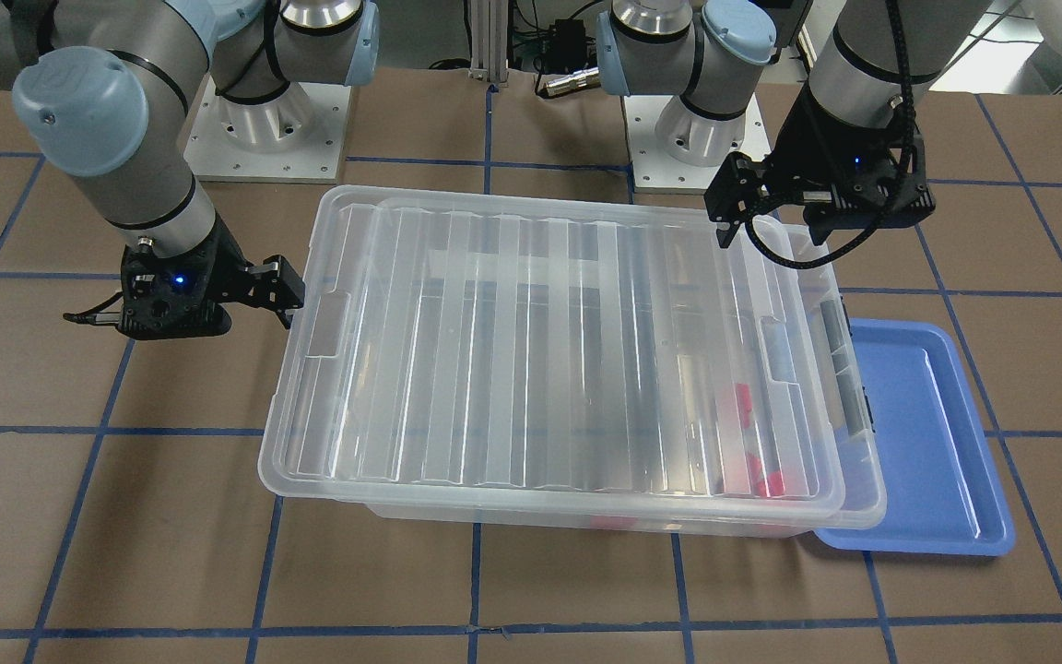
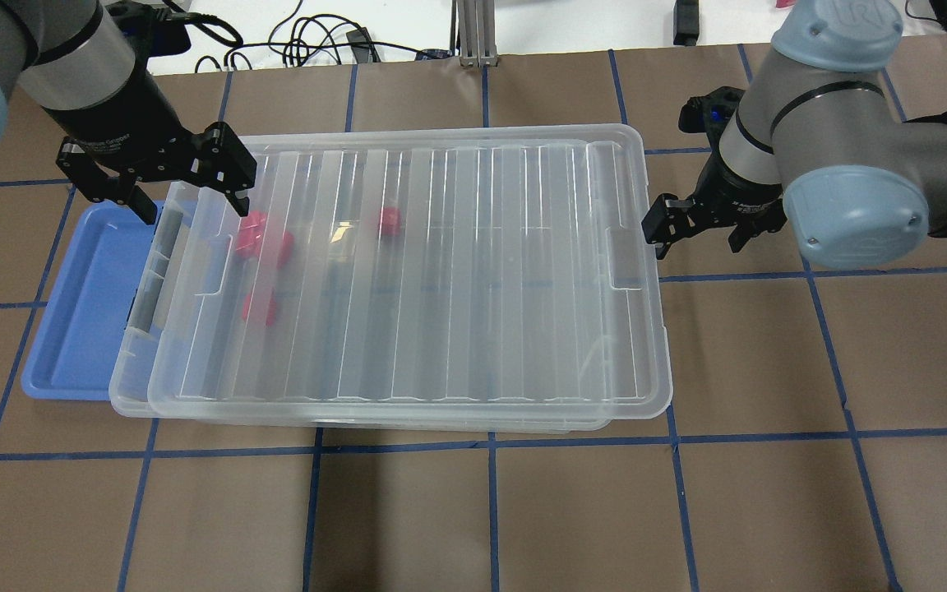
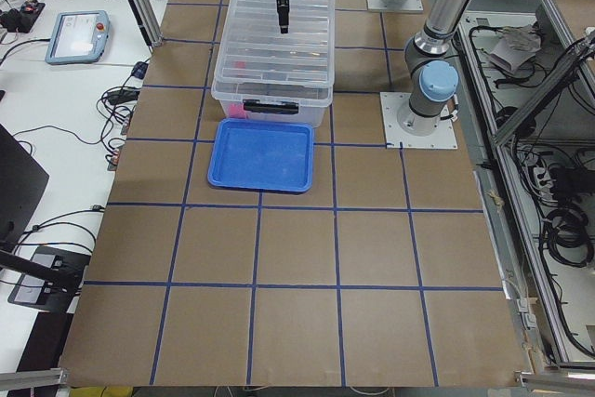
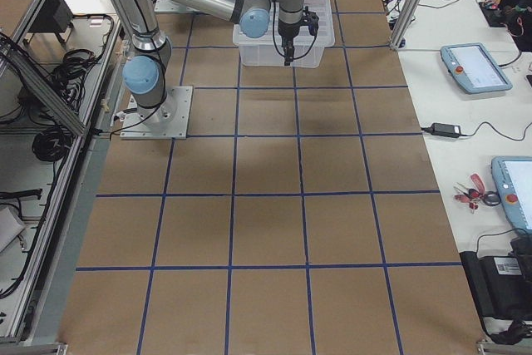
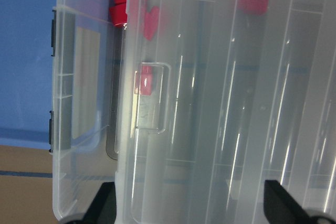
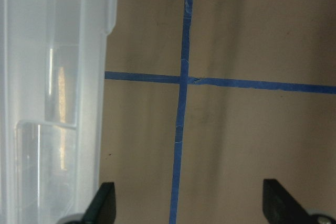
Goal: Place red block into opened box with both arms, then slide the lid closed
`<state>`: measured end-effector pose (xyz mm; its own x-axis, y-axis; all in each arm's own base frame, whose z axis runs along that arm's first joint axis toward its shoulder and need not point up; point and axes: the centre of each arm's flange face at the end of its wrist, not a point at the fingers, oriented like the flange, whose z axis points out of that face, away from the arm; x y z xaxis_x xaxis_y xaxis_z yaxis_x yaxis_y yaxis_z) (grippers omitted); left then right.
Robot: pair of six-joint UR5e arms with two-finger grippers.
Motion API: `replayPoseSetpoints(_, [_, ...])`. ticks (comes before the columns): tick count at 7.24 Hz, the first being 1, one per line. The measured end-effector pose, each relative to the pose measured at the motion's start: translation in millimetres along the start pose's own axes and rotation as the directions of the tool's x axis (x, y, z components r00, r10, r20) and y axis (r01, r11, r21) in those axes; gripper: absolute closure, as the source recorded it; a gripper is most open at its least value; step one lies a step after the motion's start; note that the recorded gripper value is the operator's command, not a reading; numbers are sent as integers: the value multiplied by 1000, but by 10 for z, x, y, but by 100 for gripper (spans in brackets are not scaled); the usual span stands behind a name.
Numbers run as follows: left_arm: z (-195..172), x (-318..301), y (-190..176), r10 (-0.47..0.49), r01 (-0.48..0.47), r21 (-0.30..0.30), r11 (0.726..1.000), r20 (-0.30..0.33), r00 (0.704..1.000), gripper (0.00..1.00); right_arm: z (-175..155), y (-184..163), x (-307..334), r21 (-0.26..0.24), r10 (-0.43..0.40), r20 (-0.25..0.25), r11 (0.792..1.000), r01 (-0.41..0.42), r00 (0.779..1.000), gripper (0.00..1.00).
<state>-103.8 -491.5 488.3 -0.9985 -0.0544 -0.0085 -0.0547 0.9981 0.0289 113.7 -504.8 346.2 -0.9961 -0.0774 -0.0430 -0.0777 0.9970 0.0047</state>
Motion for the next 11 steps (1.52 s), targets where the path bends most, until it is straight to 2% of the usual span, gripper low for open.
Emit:
replayPoseSetpoints(5, [30, -5, 17, 0, 0, -4, 1000, 5, 1000, 0, 24, 15, -118, -4, -20, 1, 1000, 20, 1000, 0])
replayPoseSetpoints(7, [29, -6, 17, 0, 0, -2, 1000, 5, 1000, 0, -86, -38, -113, 27, -27, -10, 999, 27, 1000, 0])
replayPoseSetpoints(9, [29, -10, 21, -1, 1, -1, 1000, 5, 1000, 0, -577, -89, -122, 53, -24, -22, 998, 26, 999, 0])
replayPoseSetpoints(11, [1, -19, 14, -2, 2, 6, 1000, 5, 1000, 0, -1278, 40, -174, 51, -20, -23, 998, 22, 1000, 0])
